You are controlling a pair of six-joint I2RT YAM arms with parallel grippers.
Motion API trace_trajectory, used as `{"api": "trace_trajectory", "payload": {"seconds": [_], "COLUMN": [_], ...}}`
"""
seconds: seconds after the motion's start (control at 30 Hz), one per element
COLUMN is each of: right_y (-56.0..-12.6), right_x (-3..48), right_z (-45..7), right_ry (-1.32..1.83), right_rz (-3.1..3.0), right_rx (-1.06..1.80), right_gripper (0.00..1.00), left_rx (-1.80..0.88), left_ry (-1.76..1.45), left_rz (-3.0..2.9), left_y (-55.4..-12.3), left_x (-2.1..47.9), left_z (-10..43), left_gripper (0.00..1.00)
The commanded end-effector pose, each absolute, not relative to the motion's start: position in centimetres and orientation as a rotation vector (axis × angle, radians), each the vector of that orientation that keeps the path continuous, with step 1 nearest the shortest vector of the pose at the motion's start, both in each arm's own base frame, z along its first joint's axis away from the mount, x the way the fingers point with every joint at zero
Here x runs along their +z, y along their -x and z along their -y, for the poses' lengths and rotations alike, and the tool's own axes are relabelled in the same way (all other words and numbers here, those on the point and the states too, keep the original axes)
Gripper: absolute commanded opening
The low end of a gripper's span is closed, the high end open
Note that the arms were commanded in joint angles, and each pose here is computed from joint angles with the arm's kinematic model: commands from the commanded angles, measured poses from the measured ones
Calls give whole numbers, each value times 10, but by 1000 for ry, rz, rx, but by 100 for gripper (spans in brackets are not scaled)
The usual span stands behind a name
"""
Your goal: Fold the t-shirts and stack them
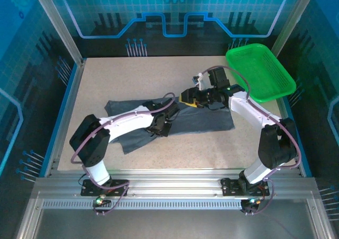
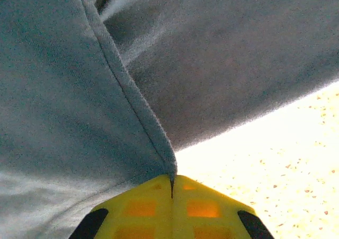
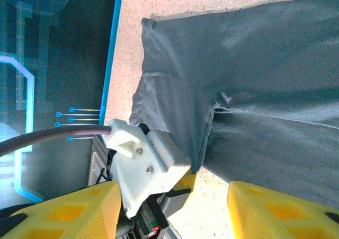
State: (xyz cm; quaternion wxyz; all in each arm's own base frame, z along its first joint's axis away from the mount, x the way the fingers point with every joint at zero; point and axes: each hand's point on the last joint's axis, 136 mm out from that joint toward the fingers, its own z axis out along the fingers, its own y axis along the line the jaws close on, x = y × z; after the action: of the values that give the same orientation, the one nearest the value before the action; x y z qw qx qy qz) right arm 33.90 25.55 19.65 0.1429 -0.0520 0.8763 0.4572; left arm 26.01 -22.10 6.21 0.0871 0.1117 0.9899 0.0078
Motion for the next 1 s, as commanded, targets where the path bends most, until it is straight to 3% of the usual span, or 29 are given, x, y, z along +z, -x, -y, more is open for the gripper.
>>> {"api": "trace_trajectory", "payload": {"seconds": [0.0,0.1,0.13,0.17,0.37,0.57,0.7,0.97], "right_y": [-333,-332,-331,-331,-328,-319,-318,-320], "right_x": [204,204,204,204,197,196,196,200], "right_z": [-251,-250,-250,-249,-248,-263,-273,-277], "right_ry": [148,151,152,154,169,249,278,290], "right_rz": [-2516,-2520,-2520,-2522,-2540,-2531,-2533,-2530], "right_rx": [1334,1329,1328,1324,1291,1304,1322,1337], "right_gripper": [57,57,57,57,57,57,57,57], "left_rx": [116,190,205,197,-128,-218,-347,-314], "left_ry": [-280,-234,-198,-153,366,799,954,995], "left_rz": [-3064,-3037,-3013,-2993,-2886,-2782,-2743,-2704], "left_y": [-244,-247,-251,-255,-280,-280,-284,-290], "left_x": [52,61,69,77,107,85,62,31], "left_z": [212,200,193,187,116,30,14,0], "left_gripper": [10,44,53,54,50,49,48,50]}}
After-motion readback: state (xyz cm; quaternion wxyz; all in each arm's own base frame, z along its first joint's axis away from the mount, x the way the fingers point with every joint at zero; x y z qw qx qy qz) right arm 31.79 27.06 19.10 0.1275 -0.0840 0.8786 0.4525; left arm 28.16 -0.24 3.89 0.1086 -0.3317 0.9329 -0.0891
